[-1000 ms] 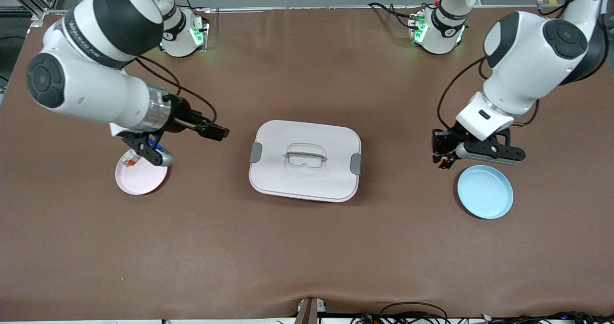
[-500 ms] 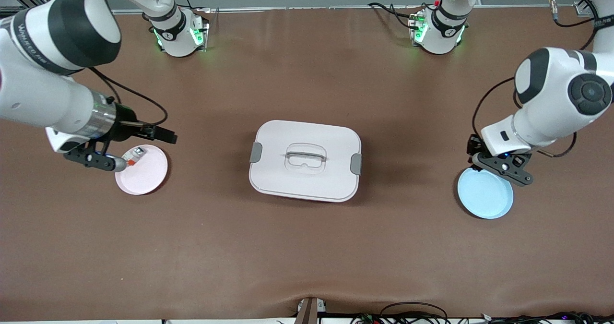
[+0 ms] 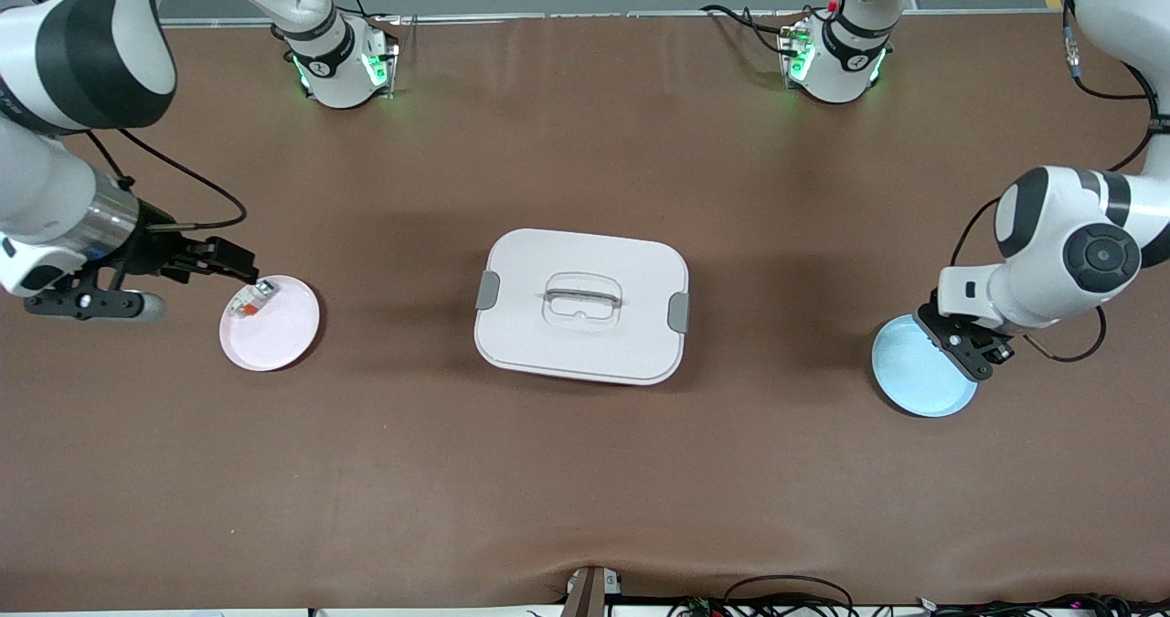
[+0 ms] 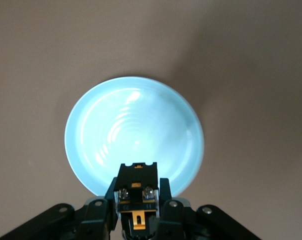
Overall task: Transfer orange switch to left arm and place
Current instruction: 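Lower the switch onto the blue plate with the left gripper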
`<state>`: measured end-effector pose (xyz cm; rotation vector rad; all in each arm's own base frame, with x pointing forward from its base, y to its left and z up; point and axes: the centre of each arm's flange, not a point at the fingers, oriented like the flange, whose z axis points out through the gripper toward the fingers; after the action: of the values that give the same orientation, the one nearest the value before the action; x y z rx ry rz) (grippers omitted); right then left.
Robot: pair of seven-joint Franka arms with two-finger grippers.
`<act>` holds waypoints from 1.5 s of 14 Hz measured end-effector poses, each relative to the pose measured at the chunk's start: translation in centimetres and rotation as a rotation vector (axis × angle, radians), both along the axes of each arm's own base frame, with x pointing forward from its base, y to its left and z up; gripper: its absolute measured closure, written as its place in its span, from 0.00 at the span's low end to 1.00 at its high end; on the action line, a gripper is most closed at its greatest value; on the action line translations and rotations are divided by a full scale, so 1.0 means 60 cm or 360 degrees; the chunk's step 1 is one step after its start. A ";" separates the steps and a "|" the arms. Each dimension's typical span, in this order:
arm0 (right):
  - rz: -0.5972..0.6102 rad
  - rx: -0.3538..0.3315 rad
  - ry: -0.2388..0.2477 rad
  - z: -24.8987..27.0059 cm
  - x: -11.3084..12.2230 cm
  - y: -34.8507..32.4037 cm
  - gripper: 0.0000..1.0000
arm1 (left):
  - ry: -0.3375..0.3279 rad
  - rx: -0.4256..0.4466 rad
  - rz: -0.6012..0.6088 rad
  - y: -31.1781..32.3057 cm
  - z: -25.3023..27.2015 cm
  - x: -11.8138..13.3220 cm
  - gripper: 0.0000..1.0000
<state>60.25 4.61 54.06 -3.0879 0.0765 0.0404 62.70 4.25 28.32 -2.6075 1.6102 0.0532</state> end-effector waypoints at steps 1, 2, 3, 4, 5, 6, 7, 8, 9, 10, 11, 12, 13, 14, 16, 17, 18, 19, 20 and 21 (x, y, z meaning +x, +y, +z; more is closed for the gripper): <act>-0.0003 -0.0009 -0.0012 0.007 -0.002 -0.008 0.00 | -0.0028 -0.0044 -0.0105 0.020 -0.027 0.005 0.66; -0.0006 -0.0011 -0.0022 0.013 -0.004 -0.014 0.00 | -0.0054 -0.0085 -0.0201 0.034 -0.054 0.008 0.66; -0.0011 -0.0012 -0.0028 0.020 -0.006 -0.019 0.00 | -0.0075 -0.0108 -0.0296 0.040 -0.077 0.009 0.66; -0.0017 -0.0012 -0.0031 0.030 -0.008 -0.024 0.00 | -0.0085 -0.0103 -0.0382 0.041 -0.096 0.010 0.66; -0.0022 -0.0012 -0.0033 0.041 -0.010 -0.029 0.00 | -0.0088 -0.0083 -0.0450 0.038 -0.109 0.011 0.66; -0.0027 -0.0012 -0.0041 0.056 -0.012 -0.032 0.00 | -0.0091 -0.0062 -0.0498 0.033 -0.115 0.012 0.66; -0.0034 -0.0012 -0.0055 0.070 -0.012 -0.037 0.00 | -0.0093 -0.0043 -0.0531 0.028 -0.116 0.013 0.66; -0.0046 -0.0011 -0.0072 0.082 -0.011 -0.045 0.00 | -0.0094 -0.0036 -0.0551 0.023 -0.116 0.014 0.66; -0.0064 -0.0011 -0.0084 0.090 -0.010 -0.056 0.00 | -0.0093 -0.0033 -0.0564 0.019 -0.118 0.014 0.66; -0.0075 -0.0012 -0.0093 0.094 -0.010 -0.065 0.00 | -0.0090 -0.0029 -0.0577 0.017 -0.120 0.013 0.66; -0.0081 -0.0012 -0.0101 0.098 -0.010 -0.070 0.00 | -0.0086 -0.0021 -0.0592 0.016 -0.123 0.012 0.66; -0.0083 -0.0012 -0.0108 0.102 -0.009 -0.072 0.00 | -0.0082 -0.0014 -0.0604 0.015 -0.126 0.011 0.66; -0.0081 -0.0011 -0.0113 0.104 -0.009 -0.071 0.00 | -0.0079 -0.0015 -0.0608 0.015 -0.129 0.011 0.66; -0.0079 -0.0011 -0.0117 0.106 -0.009 -0.069 0.00 | -0.0077 -0.0017 -0.0610 0.015 -0.131 0.010 0.60; -0.0076 -0.0010 -0.0122 0.109 -0.009 -0.067 0.00 | -0.0077 -0.0017 -0.0609 0.014 -0.131 0.011 0.41; -0.0073 -0.0010 -0.0124 0.110 -0.009 -0.066 0.00 | -0.0085 -0.0018 -0.0601 0.014 -0.128 0.013 0.31; -0.0070 -0.0009 -0.0124 0.110 -0.009 -0.064 0.00 | -0.0102 -0.0018 -0.0583 0.012 -0.122 0.017 0.22; -0.0068 -0.0009 -0.0125 0.110 -0.009 -0.063 0.00 | -0.0129 -0.0017 -0.0548 0.009 -0.110 0.024 0.13; -0.0067 -0.0008 -0.0125 0.110 -0.009 -0.062 0.00 | -0.0155 -0.0019 -0.0497 0.003 -0.093 0.032 0.02; -0.0066 -0.0008 -0.0125 0.111 -0.009 -0.061 0.00 | -0.0169 -0.0023 -0.0425 -0.004 -0.072 0.039 0.00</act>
<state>59.73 0.94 60.70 -3.0877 0.1371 -0.0830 65.02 4.00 24.00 -2.3359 1.9073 -0.1113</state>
